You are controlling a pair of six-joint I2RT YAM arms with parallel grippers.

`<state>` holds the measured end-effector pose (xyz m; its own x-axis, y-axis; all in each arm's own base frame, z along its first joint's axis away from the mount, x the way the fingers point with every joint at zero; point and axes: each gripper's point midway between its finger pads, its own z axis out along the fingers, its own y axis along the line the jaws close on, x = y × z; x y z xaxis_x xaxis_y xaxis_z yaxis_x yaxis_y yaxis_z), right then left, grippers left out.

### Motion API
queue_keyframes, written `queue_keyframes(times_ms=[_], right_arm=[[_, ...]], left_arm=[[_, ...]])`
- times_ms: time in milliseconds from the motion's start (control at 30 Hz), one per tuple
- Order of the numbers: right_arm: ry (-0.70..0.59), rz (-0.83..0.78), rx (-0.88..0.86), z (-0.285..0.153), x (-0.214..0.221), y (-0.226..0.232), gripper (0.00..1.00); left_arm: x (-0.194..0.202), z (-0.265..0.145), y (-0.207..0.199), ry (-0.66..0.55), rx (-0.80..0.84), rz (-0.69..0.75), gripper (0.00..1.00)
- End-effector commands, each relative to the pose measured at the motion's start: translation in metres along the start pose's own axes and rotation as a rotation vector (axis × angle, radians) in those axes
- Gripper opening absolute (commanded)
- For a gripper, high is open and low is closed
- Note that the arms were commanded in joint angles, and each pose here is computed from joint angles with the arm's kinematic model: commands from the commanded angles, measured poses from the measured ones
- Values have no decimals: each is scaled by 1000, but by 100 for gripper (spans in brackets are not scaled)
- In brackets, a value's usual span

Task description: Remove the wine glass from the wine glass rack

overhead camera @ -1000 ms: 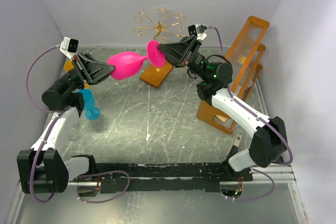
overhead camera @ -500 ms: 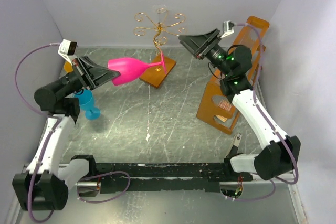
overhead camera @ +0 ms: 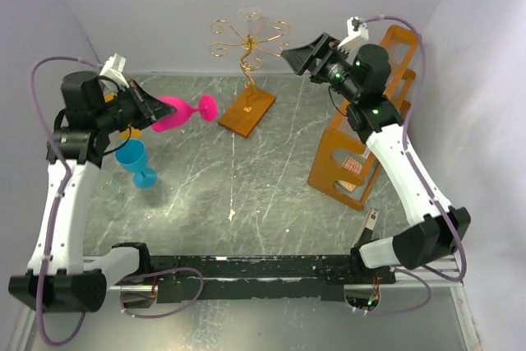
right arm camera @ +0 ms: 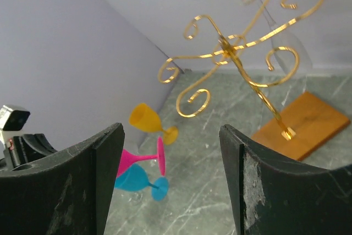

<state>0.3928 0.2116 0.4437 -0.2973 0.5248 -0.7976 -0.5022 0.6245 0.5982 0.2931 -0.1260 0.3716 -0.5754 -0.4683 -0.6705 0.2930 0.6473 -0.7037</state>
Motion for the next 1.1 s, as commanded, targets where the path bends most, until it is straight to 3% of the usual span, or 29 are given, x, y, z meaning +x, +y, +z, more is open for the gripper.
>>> queue_keyframes(times_ms=[0, 233, 367, 800, 933, 1067], right_arm=[[57, 49, 31, 20, 20, -13, 71], [126, 124, 30, 57, 51, -11, 72], [133, 197, 36, 69, 62, -17, 73], [127, 361, 20, 88, 84, -30, 73], [149, 412, 46, 97, 96, -39, 73], [147, 467, 55, 105, 100, -44, 72]], left_arm=[[18, 0, 52, 109, -296, 60, 7], [42, 36, 92, 302, -521, 156, 7], [41, 39, 127, 323, -677, 209, 7], [69, 70, 197, 518, -826, 265, 11], [71, 72, 206, 521, -852, 278, 17], [72, 75, 208, 522, -840, 283, 31]])
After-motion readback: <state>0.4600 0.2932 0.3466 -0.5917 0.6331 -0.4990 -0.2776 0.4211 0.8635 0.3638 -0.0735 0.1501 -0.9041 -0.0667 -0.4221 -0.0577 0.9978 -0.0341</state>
